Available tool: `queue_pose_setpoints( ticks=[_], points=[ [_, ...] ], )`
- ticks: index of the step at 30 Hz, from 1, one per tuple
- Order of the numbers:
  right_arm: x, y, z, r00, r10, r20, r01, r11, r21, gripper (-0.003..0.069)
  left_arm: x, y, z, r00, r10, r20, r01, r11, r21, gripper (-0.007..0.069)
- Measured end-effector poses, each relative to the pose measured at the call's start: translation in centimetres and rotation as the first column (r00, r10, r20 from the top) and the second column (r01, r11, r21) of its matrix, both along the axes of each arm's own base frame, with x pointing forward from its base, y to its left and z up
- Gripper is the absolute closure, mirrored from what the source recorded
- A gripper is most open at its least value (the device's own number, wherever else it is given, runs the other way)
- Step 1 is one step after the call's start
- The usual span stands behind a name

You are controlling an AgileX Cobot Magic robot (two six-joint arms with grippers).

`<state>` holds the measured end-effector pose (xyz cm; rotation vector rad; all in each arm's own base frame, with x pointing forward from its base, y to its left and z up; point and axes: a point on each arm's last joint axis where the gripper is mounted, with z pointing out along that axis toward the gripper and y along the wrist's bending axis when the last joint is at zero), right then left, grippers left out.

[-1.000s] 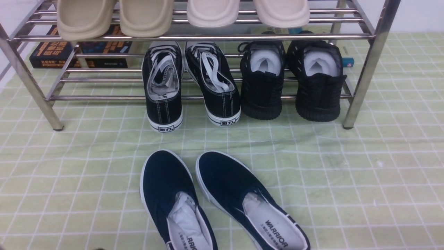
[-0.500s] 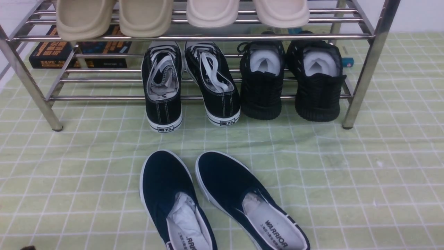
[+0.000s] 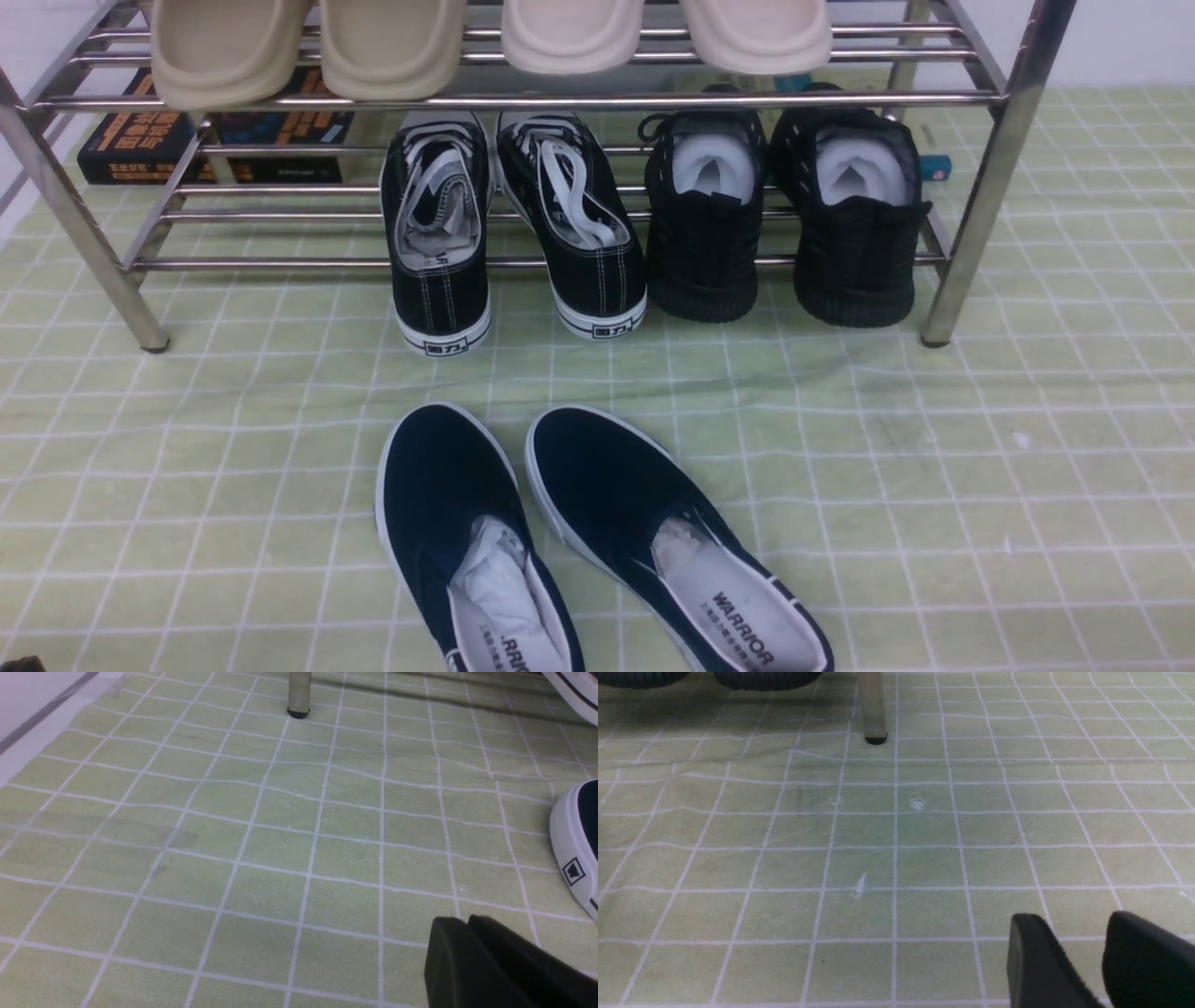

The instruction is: Take the shoes off the shelf with your hand from the green coffee tablecloth.

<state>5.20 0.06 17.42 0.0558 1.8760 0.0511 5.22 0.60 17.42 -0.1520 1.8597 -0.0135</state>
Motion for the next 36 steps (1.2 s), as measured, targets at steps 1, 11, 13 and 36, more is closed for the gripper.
queue_pose_setpoints(
  ticks=[1, 11, 13, 36],
  points=[
    [0.00, 0.00, 0.00, 1.000, 0.000, 0.000, 0.000, 1.000, 0.000, 0.0419, 0.00, 0.00, 0.00, 1.000, 0.000, 0.000, 0.000, 1.000, -0.001, 0.0571],
    [0.00, 0.00, 0.00, 1.000, 0.000, 0.000, 0.000, 1.000, 0.000, 0.0419, 0.00, -0.01, 0.00, 1.000, 0.000, 0.000, 0.000, 1.000, -0.004, 0.0561],
    [0.00, 0.00, 0.00, 1.000, 0.000, 0.000, 0.000, 1.000, 0.000, 0.0419, 0.00, -0.01, 0.00, 1.000, -0.001, 0.000, 0.001, 1.000, -0.004, 0.0561],
    [0.00, 0.00, 0.00, 1.000, 0.000, 0.000, 0.000, 1.000, 0.000, 0.0419, 0.00, -0.01, 0.00, 1.000, -0.001, 0.000, 0.001, 1.000, -0.004, 0.0543]
  ],
)
